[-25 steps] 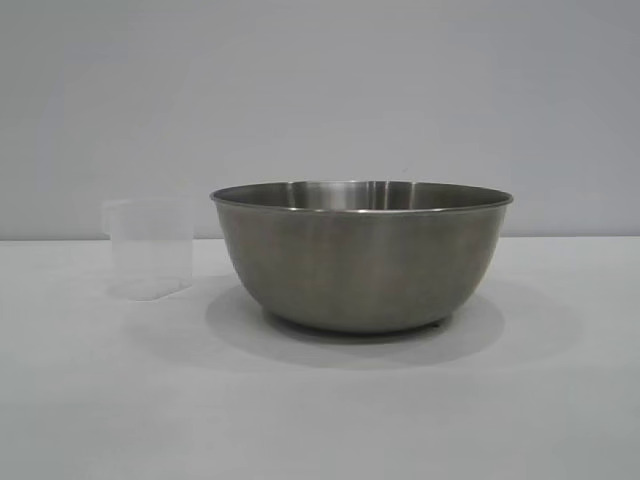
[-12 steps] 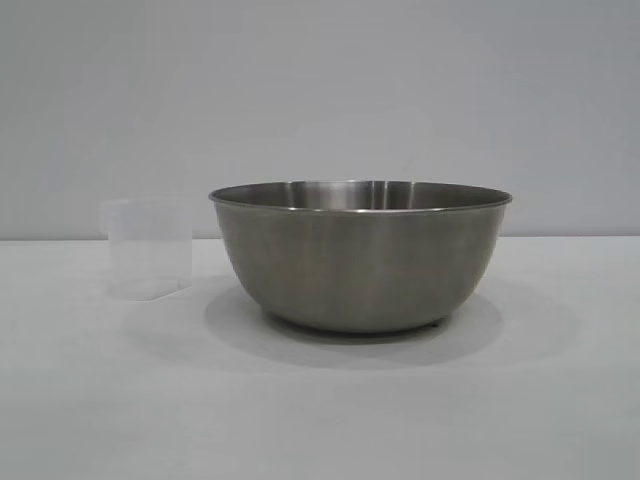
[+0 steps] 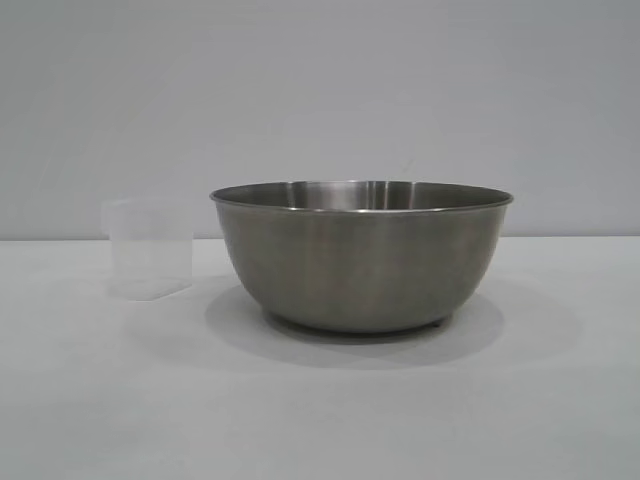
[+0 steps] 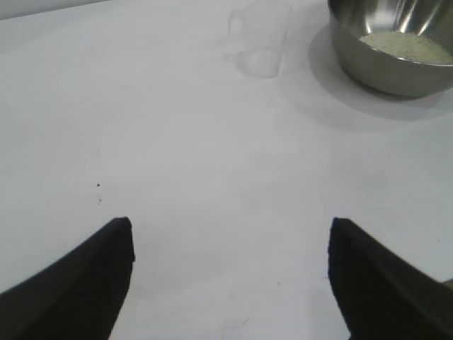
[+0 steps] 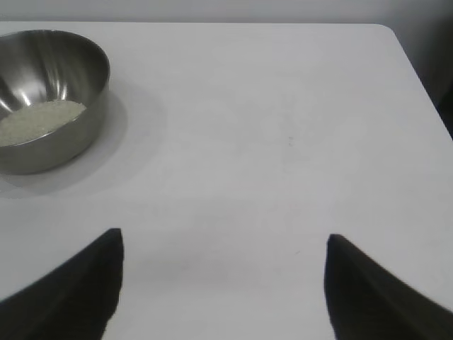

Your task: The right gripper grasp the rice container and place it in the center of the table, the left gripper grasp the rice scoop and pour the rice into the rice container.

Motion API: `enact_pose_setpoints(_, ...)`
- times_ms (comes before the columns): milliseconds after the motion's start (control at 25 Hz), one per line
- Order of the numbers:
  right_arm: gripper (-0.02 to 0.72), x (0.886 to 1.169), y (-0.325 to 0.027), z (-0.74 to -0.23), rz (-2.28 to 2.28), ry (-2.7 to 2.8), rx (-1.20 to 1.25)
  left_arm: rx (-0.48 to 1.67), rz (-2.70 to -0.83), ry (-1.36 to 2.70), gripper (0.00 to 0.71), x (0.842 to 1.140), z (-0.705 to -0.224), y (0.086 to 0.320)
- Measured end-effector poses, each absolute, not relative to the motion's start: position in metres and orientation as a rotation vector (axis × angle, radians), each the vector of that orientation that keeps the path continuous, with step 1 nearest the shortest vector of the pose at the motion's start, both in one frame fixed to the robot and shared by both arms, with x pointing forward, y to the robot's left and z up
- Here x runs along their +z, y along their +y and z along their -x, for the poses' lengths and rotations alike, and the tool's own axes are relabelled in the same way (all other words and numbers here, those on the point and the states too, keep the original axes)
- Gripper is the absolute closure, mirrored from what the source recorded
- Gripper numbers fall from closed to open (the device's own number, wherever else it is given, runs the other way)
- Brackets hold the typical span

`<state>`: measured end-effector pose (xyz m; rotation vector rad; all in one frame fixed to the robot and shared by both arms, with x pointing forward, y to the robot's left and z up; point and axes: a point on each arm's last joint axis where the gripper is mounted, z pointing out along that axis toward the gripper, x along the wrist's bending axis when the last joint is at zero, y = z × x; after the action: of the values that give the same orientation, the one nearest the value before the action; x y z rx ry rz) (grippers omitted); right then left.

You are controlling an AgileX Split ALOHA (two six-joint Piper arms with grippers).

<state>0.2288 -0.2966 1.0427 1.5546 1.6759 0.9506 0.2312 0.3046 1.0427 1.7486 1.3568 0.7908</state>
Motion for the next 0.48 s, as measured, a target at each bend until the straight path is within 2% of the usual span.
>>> enact_pose_setpoints(480,0.202,1.0427,-0.2966,-0.2288,-1.555,1.676,0.951,0.799,-1.740,1.372,0.208,1.0427,-0.2311,0.3045)
